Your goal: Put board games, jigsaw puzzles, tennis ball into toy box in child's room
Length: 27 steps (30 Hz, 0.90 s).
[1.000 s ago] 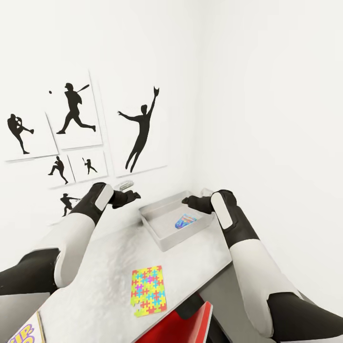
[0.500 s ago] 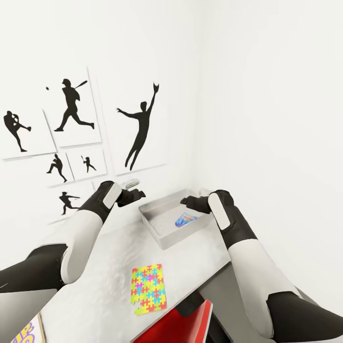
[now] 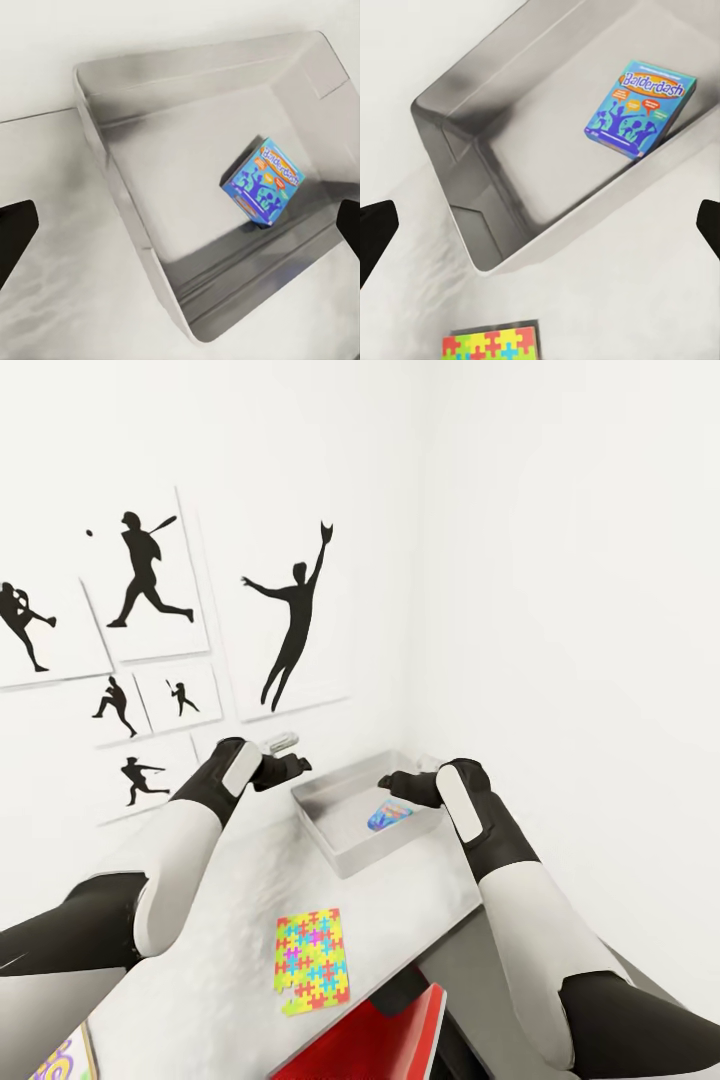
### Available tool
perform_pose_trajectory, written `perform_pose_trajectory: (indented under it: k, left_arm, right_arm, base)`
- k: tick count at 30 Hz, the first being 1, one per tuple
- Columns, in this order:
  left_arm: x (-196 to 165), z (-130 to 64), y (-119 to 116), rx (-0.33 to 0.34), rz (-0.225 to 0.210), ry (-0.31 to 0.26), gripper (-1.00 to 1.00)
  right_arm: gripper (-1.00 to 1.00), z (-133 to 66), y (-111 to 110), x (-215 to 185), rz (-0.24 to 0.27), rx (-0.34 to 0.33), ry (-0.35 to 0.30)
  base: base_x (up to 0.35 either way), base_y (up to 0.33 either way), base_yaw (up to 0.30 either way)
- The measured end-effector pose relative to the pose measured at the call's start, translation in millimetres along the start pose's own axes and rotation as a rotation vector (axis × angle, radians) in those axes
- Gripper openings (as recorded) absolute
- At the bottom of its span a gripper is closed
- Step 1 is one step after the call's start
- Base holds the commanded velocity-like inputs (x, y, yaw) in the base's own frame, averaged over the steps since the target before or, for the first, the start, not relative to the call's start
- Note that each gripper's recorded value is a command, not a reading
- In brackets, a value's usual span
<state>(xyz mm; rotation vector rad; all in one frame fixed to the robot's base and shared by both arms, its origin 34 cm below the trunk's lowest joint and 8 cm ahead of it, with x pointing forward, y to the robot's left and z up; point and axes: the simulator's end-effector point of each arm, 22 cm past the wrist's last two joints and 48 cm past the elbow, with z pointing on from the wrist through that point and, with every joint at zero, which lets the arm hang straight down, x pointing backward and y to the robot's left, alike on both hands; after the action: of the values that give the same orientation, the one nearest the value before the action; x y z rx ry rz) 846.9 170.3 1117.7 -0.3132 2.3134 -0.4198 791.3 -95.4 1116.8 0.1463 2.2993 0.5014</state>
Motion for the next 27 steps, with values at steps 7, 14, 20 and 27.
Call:
perform_pose_trajectory:
  k: [7,14,20,27]
  left_arm:
    - [2,6.6,-1,0.002,-0.003,-0.005,1.00]
    - [2,13.2,0,-0.001,-0.008,-0.016,1.00]
    - [5,18.8,2,-0.004,-0.010,-0.012,1.00]
    - [9,25.1,6,-0.012,-0.008,-0.004,1.00]
  right_arm:
    - [1.00,5.8,-3,4,0.002,0.004,0.010]
    - [1.00,11.2,-6,8,0.004,0.007,0.019]
    - [1.00,15.8,-9,11,0.004,0.012,0.026]
    - [1.00,21.3,-12,15,0.007,0.015,0.036]
  base:
    - [0.000,0.000,0.000]
    - [0.000,0.000,0.000]
    - [0.000,0.000,0.000]
    - [0.000,0.000,0.000]
